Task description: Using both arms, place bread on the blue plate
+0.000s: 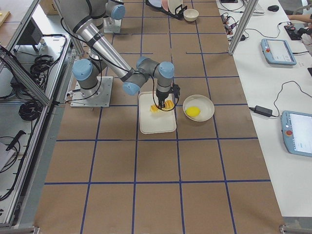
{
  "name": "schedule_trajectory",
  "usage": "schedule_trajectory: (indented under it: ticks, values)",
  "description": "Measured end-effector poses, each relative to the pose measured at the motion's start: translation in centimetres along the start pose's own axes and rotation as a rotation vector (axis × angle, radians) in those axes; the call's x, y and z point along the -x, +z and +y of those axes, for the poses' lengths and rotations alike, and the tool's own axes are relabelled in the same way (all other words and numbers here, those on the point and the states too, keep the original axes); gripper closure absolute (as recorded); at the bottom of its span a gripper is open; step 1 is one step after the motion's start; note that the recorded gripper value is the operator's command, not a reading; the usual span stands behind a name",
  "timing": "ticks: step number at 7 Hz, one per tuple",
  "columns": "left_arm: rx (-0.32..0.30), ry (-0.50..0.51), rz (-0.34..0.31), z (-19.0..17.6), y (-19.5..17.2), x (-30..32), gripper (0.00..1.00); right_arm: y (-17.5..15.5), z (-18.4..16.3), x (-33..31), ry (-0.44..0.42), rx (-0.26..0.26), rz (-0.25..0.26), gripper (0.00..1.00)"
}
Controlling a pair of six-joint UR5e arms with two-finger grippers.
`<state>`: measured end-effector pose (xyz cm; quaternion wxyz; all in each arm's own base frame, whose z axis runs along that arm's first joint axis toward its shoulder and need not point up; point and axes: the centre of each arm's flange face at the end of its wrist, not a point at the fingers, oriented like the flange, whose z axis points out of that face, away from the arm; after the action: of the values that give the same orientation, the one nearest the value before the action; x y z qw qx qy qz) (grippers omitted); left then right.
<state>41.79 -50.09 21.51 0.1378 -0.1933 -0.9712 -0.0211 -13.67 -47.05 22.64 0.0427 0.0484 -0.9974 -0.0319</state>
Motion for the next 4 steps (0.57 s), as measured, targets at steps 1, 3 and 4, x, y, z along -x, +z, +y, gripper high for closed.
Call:
schedule_trajectory:
  ticks: [1, 3, 4]
  values:
    - [0.003, 0.004, -0.018, -0.4, -1.2, -0.8, 0.99, -2.5, -0.2, 0.2, -0.01, -0.009, 0.008, 0.93]
    - [0.012, 0.001, -0.04, -0.3, -4.8, -4.0, 0.99, -9.8, -2.4, 1.5, -0.056, -0.024, 0.032, 0.92]
    - [0.014, -0.003, -0.045, 0.2, -7.2, -6.0, 0.99, -15.2, -3.6, 2.8, -0.077, -0.022, 0.057, 0.91]
